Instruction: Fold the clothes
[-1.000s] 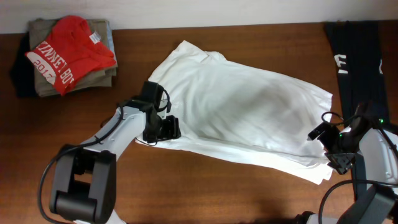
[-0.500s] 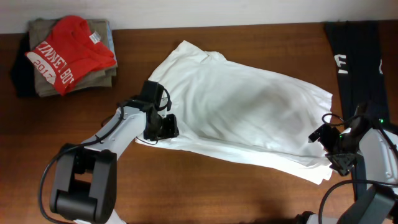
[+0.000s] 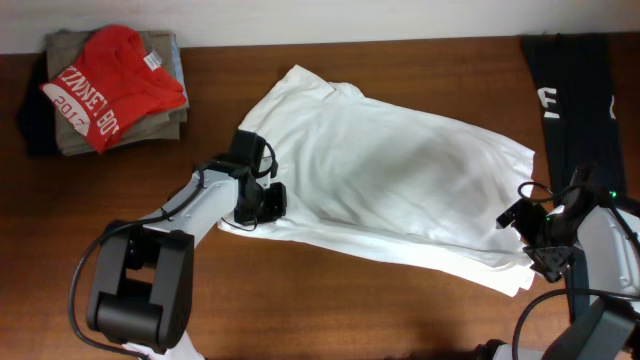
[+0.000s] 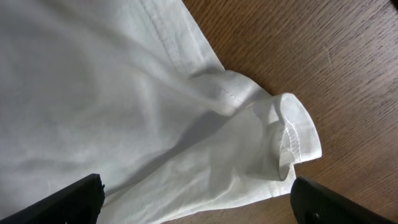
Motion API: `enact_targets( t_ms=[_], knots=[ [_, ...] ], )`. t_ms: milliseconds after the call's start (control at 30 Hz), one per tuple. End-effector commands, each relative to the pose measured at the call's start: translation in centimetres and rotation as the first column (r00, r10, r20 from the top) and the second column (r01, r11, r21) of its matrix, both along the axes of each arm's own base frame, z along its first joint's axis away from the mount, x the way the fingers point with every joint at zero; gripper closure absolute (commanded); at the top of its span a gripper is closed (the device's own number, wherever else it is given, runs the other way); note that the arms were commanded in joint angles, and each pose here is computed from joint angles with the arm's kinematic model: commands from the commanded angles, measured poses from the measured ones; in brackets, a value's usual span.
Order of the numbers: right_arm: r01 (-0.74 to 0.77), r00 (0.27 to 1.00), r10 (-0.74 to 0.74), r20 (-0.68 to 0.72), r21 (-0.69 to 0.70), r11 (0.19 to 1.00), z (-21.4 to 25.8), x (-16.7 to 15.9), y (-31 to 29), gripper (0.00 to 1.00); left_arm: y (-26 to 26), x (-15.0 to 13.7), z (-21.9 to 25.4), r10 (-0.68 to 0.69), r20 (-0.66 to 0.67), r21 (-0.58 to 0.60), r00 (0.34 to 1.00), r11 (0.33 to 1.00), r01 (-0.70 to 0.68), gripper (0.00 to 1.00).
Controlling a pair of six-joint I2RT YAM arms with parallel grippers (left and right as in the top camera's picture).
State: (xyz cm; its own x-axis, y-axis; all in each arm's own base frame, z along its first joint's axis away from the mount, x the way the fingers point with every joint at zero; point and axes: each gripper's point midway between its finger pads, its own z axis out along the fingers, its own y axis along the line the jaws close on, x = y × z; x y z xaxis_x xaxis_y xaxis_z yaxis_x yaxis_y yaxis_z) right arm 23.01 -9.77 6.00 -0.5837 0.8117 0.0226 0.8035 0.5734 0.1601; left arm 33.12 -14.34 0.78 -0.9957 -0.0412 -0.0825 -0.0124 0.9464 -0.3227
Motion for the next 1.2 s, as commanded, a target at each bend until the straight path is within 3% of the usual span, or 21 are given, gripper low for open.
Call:
enact_targets(
  t_ms=[0, 333, 367, 400, 433, 467, 567, 633, 667, 733, 833, 867, 1000, 1033, 1167],
  knots=[
    [0.003, 1.000, -0.003, -0.007, -0.015, 1.000, -0.1, 0.0, -0.4, 0.01, -2.6, 1.3, 0.7, -0.029, 0.058, -0.142, 0.998, 0.989, 0.037, 1.00],
    [0.003, 1.000, -0.003, -0.008, -0.015, 1.000, -0.1, -0.1, -0.4, 0.01, -4.9, 8.2, 4.4, 0.059, 0.343, -0.262, 0.938, 0.964, 0.036, 1.00],
    [0.003, 1.000, -0.003, -0.008, -0.015, 1.000, -0.1, 0.0, -0.4, 0.01, -4.9, 8.7, 4.6, 0.069, 0.358, -0.265, 0.931, 0.964, 0.030, 0.86],
    [0.003, 1.000, -0.003, -0.008, -0.015, 1.000, -0.1, -0.1, -0.4, 0.01, -5.0, 8.9, 4.7, 0.070, 0.371, -0.268, 0.926, 0.963, 0.035, 0.37],
    [0.003, 1.000, -0.003, -0.008, -0.015, 1.000, -0.1, -0.1, -0.4, 0.01, -5.1, 9.1, 4.7, 0.069, 0.377, -0.270, 0.924, 0.962, 0.039, 0.14],
    [0.003, 1.000, -0.003, -0.009, -0.014, 1.000, -0.1, -0.1, -0.3, 0.01, -5.1, 9.1, 4.6, 0.069, 0.379, -0.269, 0.923, 0.962, 0.039, 0.01],
    [-0.081, 0.997, 0.081, 0.004, 0.000, 0.997, 0.6, 0.1, 0.0, 0.01, -2.4, 9.6, 6.0, 0.116, 0.364, -0.262, 0.924, 0.965, -0.018, 0.01],
    [-0.103, 0.995, 0.103, -0.006, -0.011, 0.995, 2.9, 0.3, -0.4, 0.01, 3.2, 9.0, 8.1, 0.138, 0.338, -0.202, 0.931, 0.977, -0.071, 0.01],
    [-0.103, 0.995, 0.103, 0.002, 0.004, 0.995, 3.7, 0.5, -0.2, 0.01, 5.1, 8.3, 8.0, 0.161, 0.301, -0.187, 0.940, 0.976, -0.107, 0.10],
    [-0.156, 0.986, 0.149, 0.072, 0.110, 0.982, 4.6, 1.3, 2.0, 0.01, 7.0, 6.3, 6.4, 0.184, 0.198, -0.161, 0.963, 0.975, -0.153, 0.44],
    [-0.290, 0.957, 0.281, 0.076, 0.163, 0.943, 4.4, 1.3, 5.6, 0.01, 5.5, 5.1, 3.9, 0.133, 0.124, -0.152, 0.983, 0.982, -0.114, 0.62],
    [-0.337, 0.941, 0.330, 0.067, 0.170, 0.926, 4.0, 1.2, 7.1, 0.02, 4.5, 4.8, 3.1, 0.110, 0.104, -0.154, 0.989, 0.984, -0.093, 0.77],
    [-0.373, 0.928, 0.370, 0.047, 0.175, 0.911, 1.3, 0.8, 9.8, 0.57, 2.6, 4.5, 1.2, 0.044, 0.083, -0.163, 0.996, 0.986, -0.030, 0.91],
    [-0.366, 0.930, 0.365, 0.040, 0.178, 0.913, 0.5, 0.5, 9.8, 0.60, 3.3, 4.5, 0.3, 0.057, 0.068, -0.132, 0.996, 0.990, -0.048, 0.95],
    [-0.359, 0.931, 0.365, 0.009, 0.201, 0.911, -0.8, -0.8, 10.2, 0.51, 9.9, 4.9, -3.6, 0.251, -0.021, -0.058, 0.968, 0.966, -0.252, 0.99]
  ],
)
